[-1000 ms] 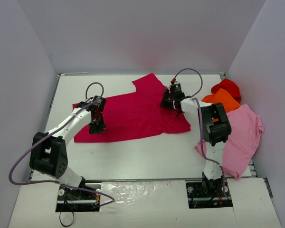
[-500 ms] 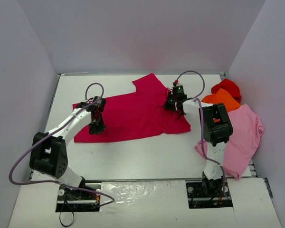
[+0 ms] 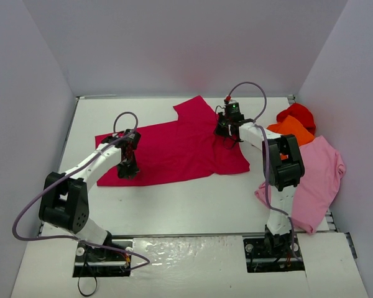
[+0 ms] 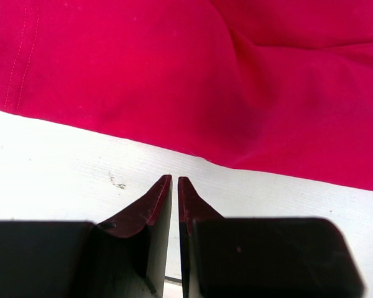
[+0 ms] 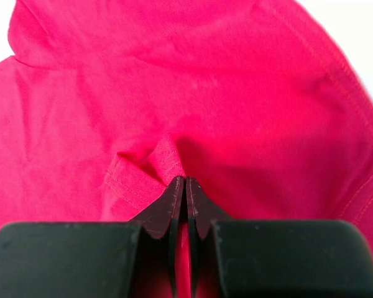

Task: Fold and stack the t-shirts
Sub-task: Fold the flattened tshirt in 1/3 of the way

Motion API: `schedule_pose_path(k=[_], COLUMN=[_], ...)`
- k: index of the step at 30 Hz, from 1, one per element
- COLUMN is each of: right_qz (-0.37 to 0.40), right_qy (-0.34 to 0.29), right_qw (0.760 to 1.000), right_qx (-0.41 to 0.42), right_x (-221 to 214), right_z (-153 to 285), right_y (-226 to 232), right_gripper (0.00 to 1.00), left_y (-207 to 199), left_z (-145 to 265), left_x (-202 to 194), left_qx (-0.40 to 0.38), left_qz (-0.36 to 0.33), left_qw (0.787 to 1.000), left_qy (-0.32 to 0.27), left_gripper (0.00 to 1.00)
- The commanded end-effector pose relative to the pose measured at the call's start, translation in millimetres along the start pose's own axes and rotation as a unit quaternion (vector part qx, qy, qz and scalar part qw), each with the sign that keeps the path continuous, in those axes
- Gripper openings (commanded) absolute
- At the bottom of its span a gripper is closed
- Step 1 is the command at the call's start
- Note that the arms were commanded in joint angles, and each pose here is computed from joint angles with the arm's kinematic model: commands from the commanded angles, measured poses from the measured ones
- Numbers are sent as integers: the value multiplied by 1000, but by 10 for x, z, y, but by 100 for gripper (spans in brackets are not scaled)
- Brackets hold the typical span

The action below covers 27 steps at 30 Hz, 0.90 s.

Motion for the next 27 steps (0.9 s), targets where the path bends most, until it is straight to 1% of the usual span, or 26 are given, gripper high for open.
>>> schedule_pose_path(k=[1, 8, 16, 17, 19, 21, 23, 27], right_qz=[30, 52, 68, 71, 75, 75, 76, 82], right_qy=[-73, -101, -76, -73, -66, -63, -61, -61], right_qw=[997, 994, 995, 995, 995, 995, 995, 993], right_qx=[1, 10, -6, -7, -9, -17, -28, -53], right_x=[495, 745, 628, 600, 548, 523, 489, 439], right_z=[193, 179, 80, 65, 33, 27, 48, 199], right_y=[96, 139, 72, 67, 52, 33, 8, -35], right_gripper=[0, 0, 1, 7, 23, 31, 34, 35], left_y=[-47, -57, -82, -84, -92, -103, -112, -158], left_z=[70, 13, -15, -17, -23, -30, -35, -28], left_x=[56, 34, 24, 21, 15, 11, 4, 17], left_qx=[-8, -1, 1, 1, 2, 2, 3, -7], left_qz=[5, 2, -4, -4, -5, -6, -9, -11], left_qw=[1000, 1000, 1000, 1000, 1000, 1000, 1000, 1000], left_qy=[-22, -15, -12, -11, -11, -10, -10, -12], left_gripper=[7, 7, 7, 7, 7, 7, 7, 6])
Point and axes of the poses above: each gripper's point midway between its finger pads, its own z axis back along the fingers, its own y axis along the line the jaws close on, x = y × z, the point moved 9 cm from there along z, back along the fingers, and after that the axes turned 14 degrees about z, right-handed, at the moved point
